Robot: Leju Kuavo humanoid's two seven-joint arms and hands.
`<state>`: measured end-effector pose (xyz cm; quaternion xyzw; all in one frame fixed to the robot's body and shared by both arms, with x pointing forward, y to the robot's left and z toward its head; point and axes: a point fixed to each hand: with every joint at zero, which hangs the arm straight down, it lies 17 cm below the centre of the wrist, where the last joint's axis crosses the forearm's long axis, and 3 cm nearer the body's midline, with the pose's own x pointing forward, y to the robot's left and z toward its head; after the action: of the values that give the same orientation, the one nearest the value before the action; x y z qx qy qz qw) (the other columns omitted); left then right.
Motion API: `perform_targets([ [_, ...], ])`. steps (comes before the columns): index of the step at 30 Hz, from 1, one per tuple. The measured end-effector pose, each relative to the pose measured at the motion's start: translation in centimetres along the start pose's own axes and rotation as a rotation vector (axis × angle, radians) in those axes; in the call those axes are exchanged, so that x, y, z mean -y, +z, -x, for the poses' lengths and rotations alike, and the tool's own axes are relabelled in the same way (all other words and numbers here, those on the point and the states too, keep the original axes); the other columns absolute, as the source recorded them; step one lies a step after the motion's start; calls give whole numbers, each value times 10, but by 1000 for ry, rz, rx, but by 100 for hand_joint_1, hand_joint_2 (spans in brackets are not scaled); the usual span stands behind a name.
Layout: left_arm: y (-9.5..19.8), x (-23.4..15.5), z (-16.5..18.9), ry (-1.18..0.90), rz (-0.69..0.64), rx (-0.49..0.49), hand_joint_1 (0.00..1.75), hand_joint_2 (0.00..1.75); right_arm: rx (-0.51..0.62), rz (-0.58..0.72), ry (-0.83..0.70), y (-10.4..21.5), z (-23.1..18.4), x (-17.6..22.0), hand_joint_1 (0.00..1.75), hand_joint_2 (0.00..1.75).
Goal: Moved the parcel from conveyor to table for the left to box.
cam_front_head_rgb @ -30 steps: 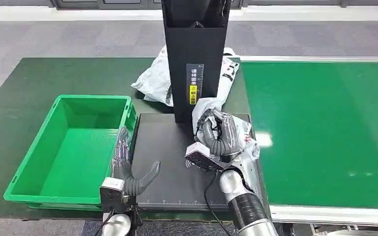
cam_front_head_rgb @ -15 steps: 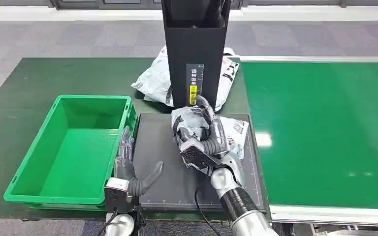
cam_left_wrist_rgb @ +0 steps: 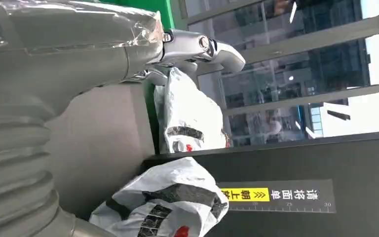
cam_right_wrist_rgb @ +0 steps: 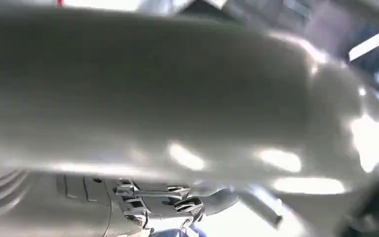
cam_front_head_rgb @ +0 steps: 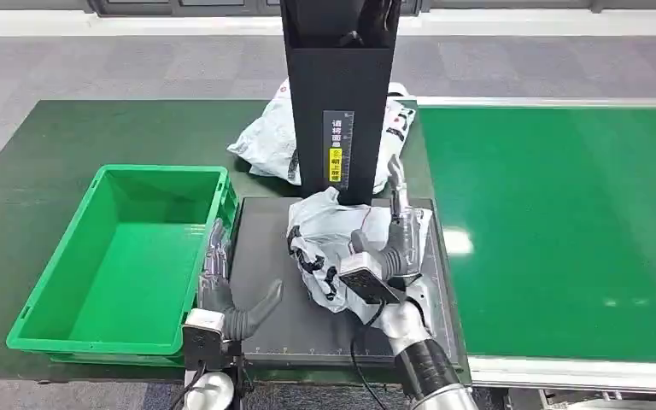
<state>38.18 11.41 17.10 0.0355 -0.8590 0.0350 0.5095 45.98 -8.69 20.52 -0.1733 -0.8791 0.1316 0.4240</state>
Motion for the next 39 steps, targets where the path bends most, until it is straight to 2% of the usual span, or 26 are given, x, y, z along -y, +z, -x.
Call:
perform_targets([
  [5,-1,0,-3,-13,6,14,0,175,171,209,252,-13,-42,78,0,175],
  [10,-4,8,-16,-28,28,59,0,175,298,436,403,-15,-93,176,0,175],
  [15,-6,13,-23,-23,39,79,0,175,353,543,459,-9,-121,220,0,175],
  [19,-8,13,-25,-21,40,85,0,175,372,582,483,-4,-132,237,0,175],
  [30,-9,16,-29,-26,45,98,0,175,387,615,505,0,-140,251,0,175],
  [32,-13,18,-38,-58,45,138,0,175,391,621,507,1,-143,253,0,175],
  [35,-26,30,-65,-131,53,251,0,175,387,623,515,1,-144,254,0,175],
  [37,-35,49,-84,-189,96,345,0,175,391,627,507,1,-144,255,0,175],
  [39,-43,73,-88,-261,170,395,0,175,394,624,507,1,-144,254,0,175],
])
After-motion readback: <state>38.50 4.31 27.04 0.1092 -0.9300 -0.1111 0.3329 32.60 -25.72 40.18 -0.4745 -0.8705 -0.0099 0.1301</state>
